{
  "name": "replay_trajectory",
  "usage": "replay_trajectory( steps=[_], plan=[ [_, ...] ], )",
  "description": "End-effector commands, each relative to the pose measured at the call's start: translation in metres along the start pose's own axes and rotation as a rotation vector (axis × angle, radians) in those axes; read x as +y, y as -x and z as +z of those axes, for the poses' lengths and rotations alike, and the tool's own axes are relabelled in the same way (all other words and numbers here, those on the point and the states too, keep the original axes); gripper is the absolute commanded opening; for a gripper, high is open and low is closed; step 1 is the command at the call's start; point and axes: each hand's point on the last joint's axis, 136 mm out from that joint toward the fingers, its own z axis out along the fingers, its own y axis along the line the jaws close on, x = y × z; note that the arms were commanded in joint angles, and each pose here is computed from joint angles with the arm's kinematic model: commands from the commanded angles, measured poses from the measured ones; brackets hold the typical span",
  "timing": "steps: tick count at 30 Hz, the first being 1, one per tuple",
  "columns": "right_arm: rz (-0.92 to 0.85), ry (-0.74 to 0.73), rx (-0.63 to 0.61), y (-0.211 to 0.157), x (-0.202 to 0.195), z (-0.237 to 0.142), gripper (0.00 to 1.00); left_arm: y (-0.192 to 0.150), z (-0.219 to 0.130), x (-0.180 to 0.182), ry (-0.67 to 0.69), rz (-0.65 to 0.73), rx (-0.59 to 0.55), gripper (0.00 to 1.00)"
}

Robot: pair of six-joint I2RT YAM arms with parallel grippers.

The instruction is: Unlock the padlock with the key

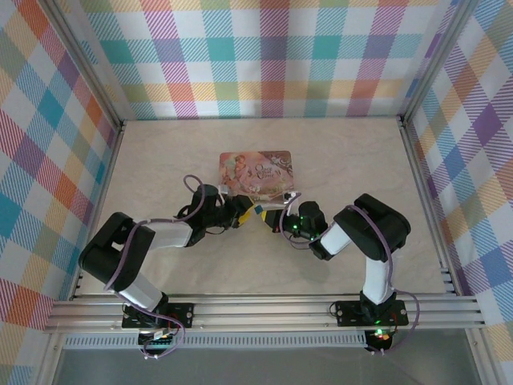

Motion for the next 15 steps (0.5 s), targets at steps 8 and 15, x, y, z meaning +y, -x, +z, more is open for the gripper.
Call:
replay_trajectory(
  steps=[8, 15],
  plan=[
    [0.060, 0.065, -0.016, 0.018, 0.027, 0.005, 0.00, -0.002, 0.011, 0.007, -0.005, -0.042, -0.002, 0.45],
    [0.062, 0.061, -0.018, 0.018, 0.027, 0.007, 0.00, 0.007, -0.014, 0.005, 0.021, 0.034, -0.168, 0.49]
  ],
)
